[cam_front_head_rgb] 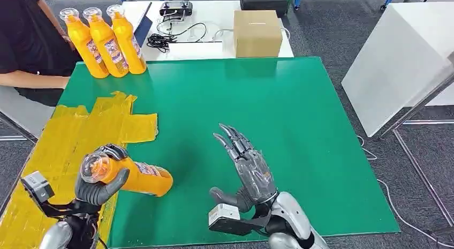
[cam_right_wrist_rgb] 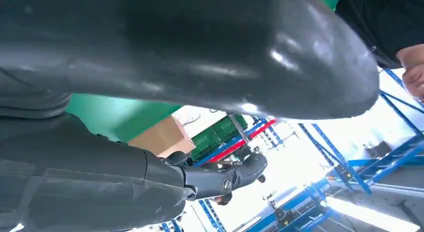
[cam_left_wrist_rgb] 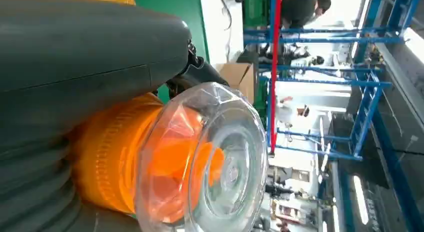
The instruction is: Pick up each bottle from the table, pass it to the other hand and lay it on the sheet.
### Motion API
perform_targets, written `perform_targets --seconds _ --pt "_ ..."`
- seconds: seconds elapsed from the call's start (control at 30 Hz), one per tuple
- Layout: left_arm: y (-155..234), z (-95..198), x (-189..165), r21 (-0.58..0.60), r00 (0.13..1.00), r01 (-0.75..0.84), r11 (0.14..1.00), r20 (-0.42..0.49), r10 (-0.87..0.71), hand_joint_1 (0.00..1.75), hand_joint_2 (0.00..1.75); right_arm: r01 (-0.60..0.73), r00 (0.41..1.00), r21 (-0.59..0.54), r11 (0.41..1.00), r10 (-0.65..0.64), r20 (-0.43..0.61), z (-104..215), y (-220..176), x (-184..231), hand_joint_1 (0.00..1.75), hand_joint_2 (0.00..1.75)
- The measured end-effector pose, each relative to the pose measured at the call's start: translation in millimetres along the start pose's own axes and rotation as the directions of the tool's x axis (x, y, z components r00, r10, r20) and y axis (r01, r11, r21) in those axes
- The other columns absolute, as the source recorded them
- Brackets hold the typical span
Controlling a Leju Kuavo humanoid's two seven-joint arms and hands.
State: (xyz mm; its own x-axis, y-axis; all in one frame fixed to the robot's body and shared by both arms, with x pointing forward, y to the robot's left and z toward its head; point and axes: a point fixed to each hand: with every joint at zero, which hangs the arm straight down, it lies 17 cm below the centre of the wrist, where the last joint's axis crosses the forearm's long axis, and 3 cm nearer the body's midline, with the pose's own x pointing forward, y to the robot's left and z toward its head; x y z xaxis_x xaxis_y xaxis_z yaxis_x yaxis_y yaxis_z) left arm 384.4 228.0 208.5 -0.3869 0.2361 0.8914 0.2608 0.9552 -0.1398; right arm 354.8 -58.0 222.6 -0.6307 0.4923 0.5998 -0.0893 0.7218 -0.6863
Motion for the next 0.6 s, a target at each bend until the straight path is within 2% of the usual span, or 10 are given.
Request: perform_targets --seconds 0.07,0.17,0.2,0.3,0.37,0.43,0.6 --pt "10 -3 3 0.05 0.987 0.159 0.986 0.021 -0.16 1.75 1.75 -0.001 1.0 -0.02 1.0 0.001 -0.007 3 -6 -1 0.0 0.0" --pt "23 -11 24 0.159 0.878 0.459 0.874 0.07 -0.473 1.75 1.75 -0.013 1.0 -0.037 0.999 0.012 -0.024 9 -12 -5 0.0 0.0" --pt "27 -14 35 0.205 0.817 0.547 0.812 0.082 -0.571 1.75 1.75 -0.013 1.0 -0.04 0.999 0.012 -0.029 11 -14 -6 0.0 0.0" --pt "28 -22 67 0.333 0.537 0.777 0.534 0.093 -0.839 1.75 1.75 -0.013 0.999 -0.04 0.999 0.012 -0.034 14 -17 -7 0.0 0.0" --pt "24 -30 79 0.369 0.377 0.849 0.378 0.077 -0.923 1.75 1.75 -0.009 0.999 -0.032 0.999 0.008 -0.035 13 -17 -7 0.0 0.0" --pt "20 -35 85 0.389 0.25 0.885 0.258 0.071 -0.966 1.75 1.75 -0.005 0.999 -0.027 1.0 0.004 -0.036 13 -17 -8 0.0 0.0" --pt "15 -41 87 0.412 0.009 0.911 0.026 0.042 -0.999 1.75 1.75 0.008 0.999 -0.014 1.0 -0.009 -0.034 10 -17 -7 0.0 0.0"
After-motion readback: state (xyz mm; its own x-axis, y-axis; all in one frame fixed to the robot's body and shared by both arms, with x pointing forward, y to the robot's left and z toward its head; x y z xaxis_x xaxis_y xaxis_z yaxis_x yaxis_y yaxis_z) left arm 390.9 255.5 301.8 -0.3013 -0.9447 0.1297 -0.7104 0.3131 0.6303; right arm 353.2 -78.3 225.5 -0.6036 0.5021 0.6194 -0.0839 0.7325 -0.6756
